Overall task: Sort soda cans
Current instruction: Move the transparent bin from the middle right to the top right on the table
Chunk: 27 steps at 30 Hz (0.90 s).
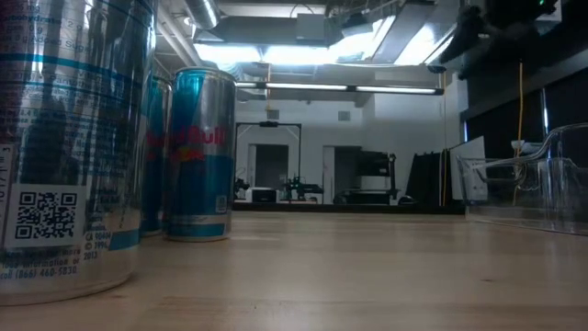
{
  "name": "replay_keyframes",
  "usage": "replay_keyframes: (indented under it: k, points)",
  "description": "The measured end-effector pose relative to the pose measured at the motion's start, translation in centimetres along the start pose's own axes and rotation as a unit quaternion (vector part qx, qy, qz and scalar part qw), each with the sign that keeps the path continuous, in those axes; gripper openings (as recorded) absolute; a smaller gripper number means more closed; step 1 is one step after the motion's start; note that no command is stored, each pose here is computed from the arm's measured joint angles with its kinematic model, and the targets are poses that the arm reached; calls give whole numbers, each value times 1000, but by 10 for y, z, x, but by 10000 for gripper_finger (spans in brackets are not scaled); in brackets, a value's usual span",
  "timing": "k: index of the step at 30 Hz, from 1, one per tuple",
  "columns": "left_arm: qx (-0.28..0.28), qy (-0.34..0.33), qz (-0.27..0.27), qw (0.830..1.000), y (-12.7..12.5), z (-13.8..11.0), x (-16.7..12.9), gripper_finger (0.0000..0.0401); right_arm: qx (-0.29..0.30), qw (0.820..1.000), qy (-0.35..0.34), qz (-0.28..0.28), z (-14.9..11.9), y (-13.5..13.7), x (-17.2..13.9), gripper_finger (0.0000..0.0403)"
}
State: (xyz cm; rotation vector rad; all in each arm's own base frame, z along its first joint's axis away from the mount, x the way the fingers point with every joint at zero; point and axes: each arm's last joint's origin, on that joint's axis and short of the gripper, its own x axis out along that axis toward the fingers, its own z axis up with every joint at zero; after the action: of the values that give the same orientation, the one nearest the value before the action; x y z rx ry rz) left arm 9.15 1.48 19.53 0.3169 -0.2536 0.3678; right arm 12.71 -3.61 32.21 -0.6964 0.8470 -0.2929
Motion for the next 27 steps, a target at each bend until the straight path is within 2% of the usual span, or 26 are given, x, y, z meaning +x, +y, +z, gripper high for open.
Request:
replay_keyframes:
  k: [5,8,12,21,27]
  points:
    - [2,20,-7,1000,-1,-4,0,11,-32,993,34,110,0,13,17,374]
    - [-4,19,-7,1000,-1,-4,0,11,-47,980,53,186,0,22,27,374]
    - [-7,19,-7,1000,-1,-4,0,11,-54,962,76,256,2,31,39,374]
    - [-10,22,-7,1000,-2,-4,0,11,-91,938,120,311,9,42,72,374]
    - [-10,23,-8,1000,-2,-5,0,11,-118,929,125,329,11,46,82,374]
